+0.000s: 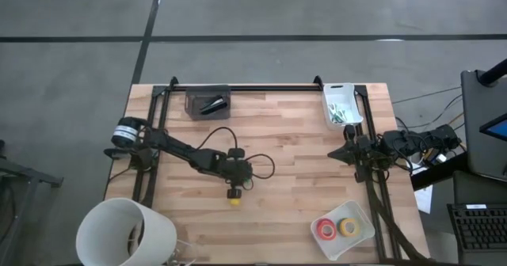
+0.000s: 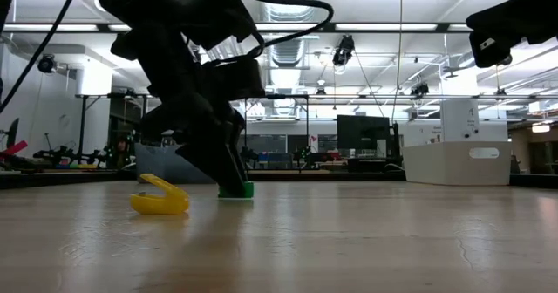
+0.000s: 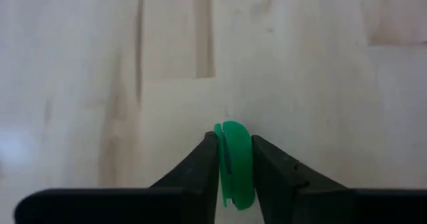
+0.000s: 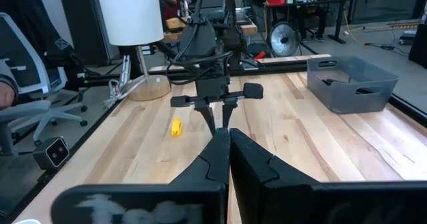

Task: Pick and place Stapler, Stapler remover, tape
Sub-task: Put the small green stapler into the black bin

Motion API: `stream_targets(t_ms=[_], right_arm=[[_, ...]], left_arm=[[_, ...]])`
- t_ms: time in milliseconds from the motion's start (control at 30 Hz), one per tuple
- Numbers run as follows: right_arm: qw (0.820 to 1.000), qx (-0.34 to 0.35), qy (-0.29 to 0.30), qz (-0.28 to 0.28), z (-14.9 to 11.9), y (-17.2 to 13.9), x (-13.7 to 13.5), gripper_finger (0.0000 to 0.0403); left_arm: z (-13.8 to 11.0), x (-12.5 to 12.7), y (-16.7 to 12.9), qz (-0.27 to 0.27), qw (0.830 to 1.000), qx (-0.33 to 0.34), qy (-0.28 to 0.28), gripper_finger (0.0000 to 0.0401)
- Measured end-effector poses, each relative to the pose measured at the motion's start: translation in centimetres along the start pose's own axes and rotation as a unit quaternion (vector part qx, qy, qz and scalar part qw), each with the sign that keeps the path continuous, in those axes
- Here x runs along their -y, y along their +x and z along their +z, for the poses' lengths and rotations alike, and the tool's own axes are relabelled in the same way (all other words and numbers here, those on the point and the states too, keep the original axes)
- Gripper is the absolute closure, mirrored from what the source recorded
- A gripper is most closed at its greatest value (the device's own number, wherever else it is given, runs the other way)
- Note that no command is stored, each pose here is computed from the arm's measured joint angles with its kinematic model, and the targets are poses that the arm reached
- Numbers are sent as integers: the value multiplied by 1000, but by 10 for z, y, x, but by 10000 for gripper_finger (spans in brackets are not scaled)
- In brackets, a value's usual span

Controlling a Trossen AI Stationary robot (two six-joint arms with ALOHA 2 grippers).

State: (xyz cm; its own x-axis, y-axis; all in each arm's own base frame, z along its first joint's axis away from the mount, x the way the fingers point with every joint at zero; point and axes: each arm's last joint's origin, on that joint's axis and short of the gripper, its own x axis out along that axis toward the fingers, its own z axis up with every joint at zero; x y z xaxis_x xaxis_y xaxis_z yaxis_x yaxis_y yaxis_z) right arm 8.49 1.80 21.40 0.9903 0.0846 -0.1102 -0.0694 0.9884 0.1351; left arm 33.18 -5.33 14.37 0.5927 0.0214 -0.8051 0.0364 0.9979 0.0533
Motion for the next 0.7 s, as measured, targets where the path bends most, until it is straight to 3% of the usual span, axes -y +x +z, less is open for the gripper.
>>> stream_targets(t_ms=[233, 333, 400, 533, 700], right_arm=[[1000, 0, 0, 0, 0, 0, 0, 394], [1000, 0, 0, 0, 0, 0, 0, 394], [1000, 0, 0, 0, 0, 0, 0, 394], [1000, 0, 0, 0, 0, 0, 0, 394], [1000, 0, 0, 0, 0, 0, 0, 394]], left_arm=[[5, -9, -9, 69, 997, 18, 7, 319], [7, -16, -18, 122, 992, 18, 8, 315], [6, -23, -27, 188, 982, 14, 1, 317], [6, -39, -55, 326, 944, 17, -40, 324], [10, -61, -90, 366, 926, 45, -78, 323]])
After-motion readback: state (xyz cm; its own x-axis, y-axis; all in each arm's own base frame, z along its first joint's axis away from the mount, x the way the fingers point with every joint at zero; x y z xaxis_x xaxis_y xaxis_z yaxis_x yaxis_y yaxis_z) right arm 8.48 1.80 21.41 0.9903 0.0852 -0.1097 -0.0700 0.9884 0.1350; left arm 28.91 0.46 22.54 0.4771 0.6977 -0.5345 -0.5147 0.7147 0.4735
